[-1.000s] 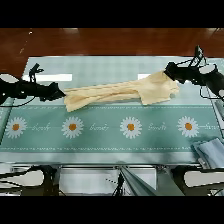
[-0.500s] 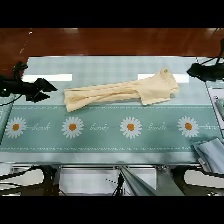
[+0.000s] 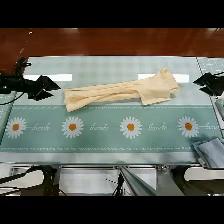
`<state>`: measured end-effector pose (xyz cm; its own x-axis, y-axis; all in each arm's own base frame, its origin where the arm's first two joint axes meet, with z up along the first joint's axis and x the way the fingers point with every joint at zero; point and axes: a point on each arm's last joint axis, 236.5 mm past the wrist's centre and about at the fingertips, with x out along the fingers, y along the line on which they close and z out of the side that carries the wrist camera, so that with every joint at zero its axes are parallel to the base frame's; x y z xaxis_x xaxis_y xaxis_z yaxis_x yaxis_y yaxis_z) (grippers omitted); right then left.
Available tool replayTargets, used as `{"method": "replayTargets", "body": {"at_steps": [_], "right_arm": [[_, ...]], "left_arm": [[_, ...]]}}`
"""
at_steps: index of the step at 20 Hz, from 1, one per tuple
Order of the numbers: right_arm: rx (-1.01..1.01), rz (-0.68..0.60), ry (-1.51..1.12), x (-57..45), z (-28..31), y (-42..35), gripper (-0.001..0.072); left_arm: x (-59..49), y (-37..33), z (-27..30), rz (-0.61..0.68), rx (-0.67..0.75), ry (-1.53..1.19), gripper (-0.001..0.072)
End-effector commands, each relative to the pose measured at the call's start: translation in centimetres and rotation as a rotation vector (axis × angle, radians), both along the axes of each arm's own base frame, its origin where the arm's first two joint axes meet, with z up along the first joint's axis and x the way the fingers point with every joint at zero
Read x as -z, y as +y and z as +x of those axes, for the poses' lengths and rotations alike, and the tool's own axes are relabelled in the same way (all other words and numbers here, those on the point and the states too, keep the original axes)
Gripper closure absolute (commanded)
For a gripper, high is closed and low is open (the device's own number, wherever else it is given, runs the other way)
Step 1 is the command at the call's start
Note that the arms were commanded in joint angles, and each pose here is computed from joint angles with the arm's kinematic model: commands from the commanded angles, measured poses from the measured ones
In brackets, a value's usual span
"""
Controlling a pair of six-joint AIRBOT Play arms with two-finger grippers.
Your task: Fold the shirts.
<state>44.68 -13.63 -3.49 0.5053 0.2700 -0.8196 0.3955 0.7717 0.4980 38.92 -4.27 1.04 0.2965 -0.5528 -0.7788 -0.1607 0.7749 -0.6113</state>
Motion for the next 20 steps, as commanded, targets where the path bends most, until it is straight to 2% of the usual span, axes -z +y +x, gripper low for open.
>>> {"method": "replayTargets", "body": {"at_steps": [1, 9, 11, 12, 13, 14, 15, 17, 18, 20], "right_arm": [[-0.038, 0.152, 0.05, 2.9, 0.3, 3.4, 0.0126], [-0.174, 0.162, 0.059, 7.4, 3.5, 12.4, 0.0127], [-0.201, 0.173, 0.065, 7.8, 3.6, 14.6, 0.0167], [-0.221, 0.173, 0.051, 7.5, 3.9, 15.4, 0.0277], [-0.254, 0.169, 0.023, 6.8, 4.1, 16.1, 0.047], [-0.272, 0.172, -0.004, 5.7, 4.3, 16.5, 0.0631], [-0.291, 0.174, -0.03, 4.2, 4.3, 16.8, 0.0693], [-0.351, 0.123, -0.096, 0.5, 3.9, 16.6, 0.0693], [-0.387, 0.081, -0.125, -1.7, 3.3, 16.5, 0.0693], [-0.453, -0.021, -0.175, -6.1, 1.7, 16.3, 0.0693]], "left_arm": [[-0.1, -1.2, -0.2, 0.001, 0.036, -0.003, -0.0013], [-0.1, -3.1, 0.2, 0.011, 0.071, -0.026, -0.0013], [-0.2, -3.4, 0.7, 0.009, 0.061, -0.044, -0.0013], [-0.2, -3.5, 0.8, 0.006, 0.06, -0.048, -0.0013], [-0.3, -3.7, 0.8, 0.003, 0.061, -0.048, -0.0013], [-0.3, -3.7, 0.9, -0.001, 0.06, -0.049, -0.001], [-0.5, -3.8, 0.9, -0.009, 0.057, -0.051, 0.0093], [-1.2, -4.7, 1.2, -0.055, 0.047, -0.06, 0.054], [-2.1, -5.7, 1.5, -0.104, 0.05, -0.081, 0.0666], [-4.7, -9.0, 2.1, -0.232, 0.092, -0.159, 0.0685]]}}
